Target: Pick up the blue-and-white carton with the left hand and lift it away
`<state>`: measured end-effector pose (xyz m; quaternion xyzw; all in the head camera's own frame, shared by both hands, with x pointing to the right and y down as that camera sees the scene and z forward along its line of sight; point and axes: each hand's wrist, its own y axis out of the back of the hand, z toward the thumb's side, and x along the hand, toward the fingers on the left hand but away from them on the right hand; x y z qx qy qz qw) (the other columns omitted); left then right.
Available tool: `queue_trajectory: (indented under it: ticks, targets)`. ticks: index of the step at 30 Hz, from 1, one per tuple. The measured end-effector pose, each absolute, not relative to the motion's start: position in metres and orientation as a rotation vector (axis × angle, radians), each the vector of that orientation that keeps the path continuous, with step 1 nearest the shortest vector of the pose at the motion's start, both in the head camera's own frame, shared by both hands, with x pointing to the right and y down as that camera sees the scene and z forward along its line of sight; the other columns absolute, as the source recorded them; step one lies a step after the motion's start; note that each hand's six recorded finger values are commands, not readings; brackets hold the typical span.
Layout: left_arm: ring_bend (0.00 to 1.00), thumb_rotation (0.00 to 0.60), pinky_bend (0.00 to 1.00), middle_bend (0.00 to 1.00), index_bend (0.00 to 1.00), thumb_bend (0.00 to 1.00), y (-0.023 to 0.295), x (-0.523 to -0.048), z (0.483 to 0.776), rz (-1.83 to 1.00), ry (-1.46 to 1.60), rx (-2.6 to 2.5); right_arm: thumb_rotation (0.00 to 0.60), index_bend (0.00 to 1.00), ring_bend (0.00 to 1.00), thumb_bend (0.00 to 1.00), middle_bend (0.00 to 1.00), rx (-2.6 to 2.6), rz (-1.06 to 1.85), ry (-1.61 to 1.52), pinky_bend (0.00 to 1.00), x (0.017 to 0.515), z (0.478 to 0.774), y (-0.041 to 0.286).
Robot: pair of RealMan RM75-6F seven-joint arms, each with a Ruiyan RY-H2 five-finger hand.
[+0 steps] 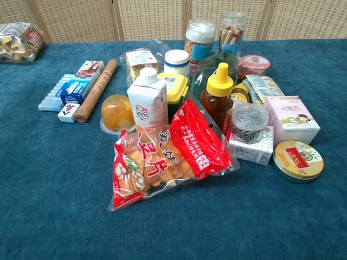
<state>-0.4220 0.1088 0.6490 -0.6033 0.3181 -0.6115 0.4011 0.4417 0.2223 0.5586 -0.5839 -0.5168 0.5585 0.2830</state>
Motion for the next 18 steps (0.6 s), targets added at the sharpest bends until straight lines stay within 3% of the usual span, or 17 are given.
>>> queue_trajectory:
  ticks: [18]
  targets:
    - [0.05, 0.6, 0.0, 0.04, 0.05, 0.34, 0.068, -0.342, 0.704, -1.432, 0.762, -1.534, 0.513, 0.0, 0.0, 0.0, 0.0, -1.51, 1.535, -1.442, 0.0, 0.46, 0.545, 0.234]
